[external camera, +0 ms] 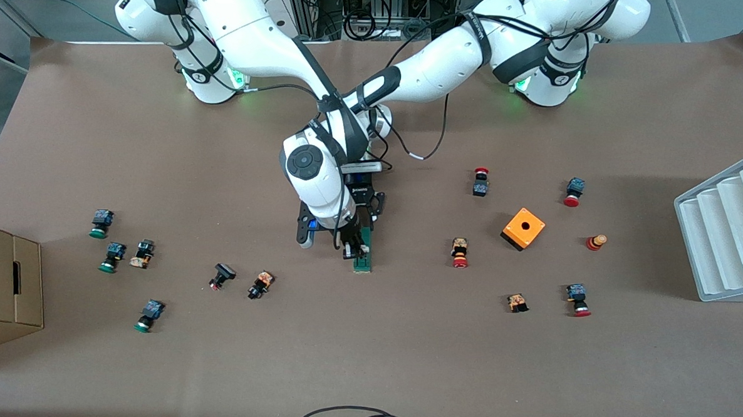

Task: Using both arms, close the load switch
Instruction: 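Push the white lever over with the right gripper to close it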

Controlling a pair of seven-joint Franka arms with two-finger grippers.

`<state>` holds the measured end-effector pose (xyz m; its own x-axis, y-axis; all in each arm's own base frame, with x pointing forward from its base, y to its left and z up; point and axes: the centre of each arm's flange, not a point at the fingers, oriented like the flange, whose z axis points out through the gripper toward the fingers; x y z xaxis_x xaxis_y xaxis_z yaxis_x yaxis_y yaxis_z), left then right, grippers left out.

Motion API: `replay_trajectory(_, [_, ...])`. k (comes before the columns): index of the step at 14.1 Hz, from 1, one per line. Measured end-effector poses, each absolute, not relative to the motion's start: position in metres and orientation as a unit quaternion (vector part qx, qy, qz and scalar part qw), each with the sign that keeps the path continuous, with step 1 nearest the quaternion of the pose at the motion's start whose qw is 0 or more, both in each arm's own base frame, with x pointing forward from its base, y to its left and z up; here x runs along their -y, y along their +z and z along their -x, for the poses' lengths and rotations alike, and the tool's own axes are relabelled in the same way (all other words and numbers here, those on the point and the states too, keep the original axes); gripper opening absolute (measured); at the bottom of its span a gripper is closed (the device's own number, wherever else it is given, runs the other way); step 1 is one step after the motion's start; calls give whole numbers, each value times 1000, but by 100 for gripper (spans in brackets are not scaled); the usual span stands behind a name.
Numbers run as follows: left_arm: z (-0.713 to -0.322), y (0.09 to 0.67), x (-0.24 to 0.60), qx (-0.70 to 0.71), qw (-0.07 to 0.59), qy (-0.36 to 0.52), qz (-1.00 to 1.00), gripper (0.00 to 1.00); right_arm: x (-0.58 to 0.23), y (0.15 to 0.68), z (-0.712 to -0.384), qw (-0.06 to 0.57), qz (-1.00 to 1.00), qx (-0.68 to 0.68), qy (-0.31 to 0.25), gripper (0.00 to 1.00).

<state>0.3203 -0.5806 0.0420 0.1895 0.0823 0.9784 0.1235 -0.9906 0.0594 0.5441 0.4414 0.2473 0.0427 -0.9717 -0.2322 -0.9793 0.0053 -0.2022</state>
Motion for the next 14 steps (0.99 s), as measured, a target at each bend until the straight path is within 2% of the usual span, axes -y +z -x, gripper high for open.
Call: replay_trajectory(14, [-320,42,581,66,16,-632,772,51,-450,237,-561,163,691,-704,13,25])
